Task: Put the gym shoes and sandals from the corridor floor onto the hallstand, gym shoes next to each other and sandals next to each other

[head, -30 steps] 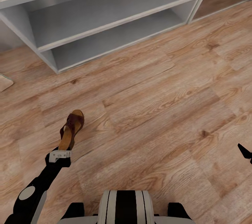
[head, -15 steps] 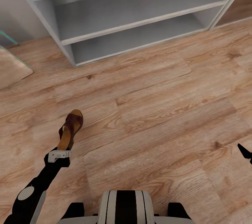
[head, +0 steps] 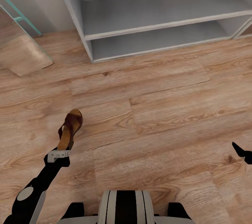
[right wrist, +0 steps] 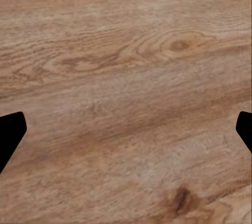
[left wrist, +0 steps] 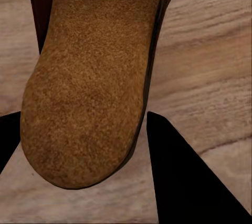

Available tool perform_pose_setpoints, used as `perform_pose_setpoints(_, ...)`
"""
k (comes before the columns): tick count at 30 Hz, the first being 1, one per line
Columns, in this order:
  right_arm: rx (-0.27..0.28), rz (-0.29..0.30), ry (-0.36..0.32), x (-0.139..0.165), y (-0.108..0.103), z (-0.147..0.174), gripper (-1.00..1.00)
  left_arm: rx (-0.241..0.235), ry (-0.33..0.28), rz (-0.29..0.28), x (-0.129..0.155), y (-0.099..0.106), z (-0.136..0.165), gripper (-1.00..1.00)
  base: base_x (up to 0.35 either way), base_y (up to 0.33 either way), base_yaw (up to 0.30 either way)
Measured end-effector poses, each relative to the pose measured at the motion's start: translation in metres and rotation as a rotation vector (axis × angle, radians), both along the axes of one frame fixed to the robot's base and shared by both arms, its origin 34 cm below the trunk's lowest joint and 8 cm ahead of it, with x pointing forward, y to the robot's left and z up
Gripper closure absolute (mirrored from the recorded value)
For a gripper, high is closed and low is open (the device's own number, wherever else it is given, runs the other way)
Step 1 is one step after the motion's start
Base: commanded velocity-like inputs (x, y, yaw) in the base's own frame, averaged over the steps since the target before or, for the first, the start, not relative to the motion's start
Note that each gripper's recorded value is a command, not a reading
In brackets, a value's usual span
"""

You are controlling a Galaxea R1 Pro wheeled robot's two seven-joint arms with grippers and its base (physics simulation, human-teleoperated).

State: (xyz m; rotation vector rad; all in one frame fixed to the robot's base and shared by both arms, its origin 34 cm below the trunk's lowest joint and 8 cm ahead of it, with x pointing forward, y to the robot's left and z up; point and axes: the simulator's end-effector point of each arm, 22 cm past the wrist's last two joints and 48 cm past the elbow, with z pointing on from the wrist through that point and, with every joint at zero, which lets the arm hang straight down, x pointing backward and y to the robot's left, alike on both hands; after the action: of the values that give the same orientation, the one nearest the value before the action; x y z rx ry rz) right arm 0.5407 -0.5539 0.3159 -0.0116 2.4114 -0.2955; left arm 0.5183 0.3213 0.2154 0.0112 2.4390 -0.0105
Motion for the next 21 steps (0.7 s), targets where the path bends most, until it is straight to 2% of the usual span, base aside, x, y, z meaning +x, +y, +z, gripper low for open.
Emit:
perform_pose_setpoints(3,0.009,0.008,0.002,0.003,0.005,-0.002,-1.00,-0.002,-0.001,0.005,0.000,0.001,0.000,1.00,0.000,0.000,0.285)
perform_pose_setpoints(6,0.043,0.008,-0.004,0.007,0.016,-0.006,-1.00,0.008,-0.016,0.017,0.002,0.007,0.003,1.00,0.000,0.000,0.285)
perform_pose_setpoints(8,0.089,0.015,-0.017,0.012,0.033,-0.012,-1.00,0.025,-0.025,0.037,0.002,0.020,0.005,1.00,0.000,0.000,0.285)
perform_pose_setpoints(12,0.131,0.032,-0.024,0.018,0.052,-0.018,-1.00,0.052,-0.027,0.078,-0.004,0.042,0.004,1.00,0.000,0.000,0.285)
perform_pose_setpoints(21,0.149,0.048,-0.023,0.017,0.060,-0.020,-1.00,0.066,-0.037,0.103,-0.006,0.053,0.005,1.00,0.000,0.000,0.285)
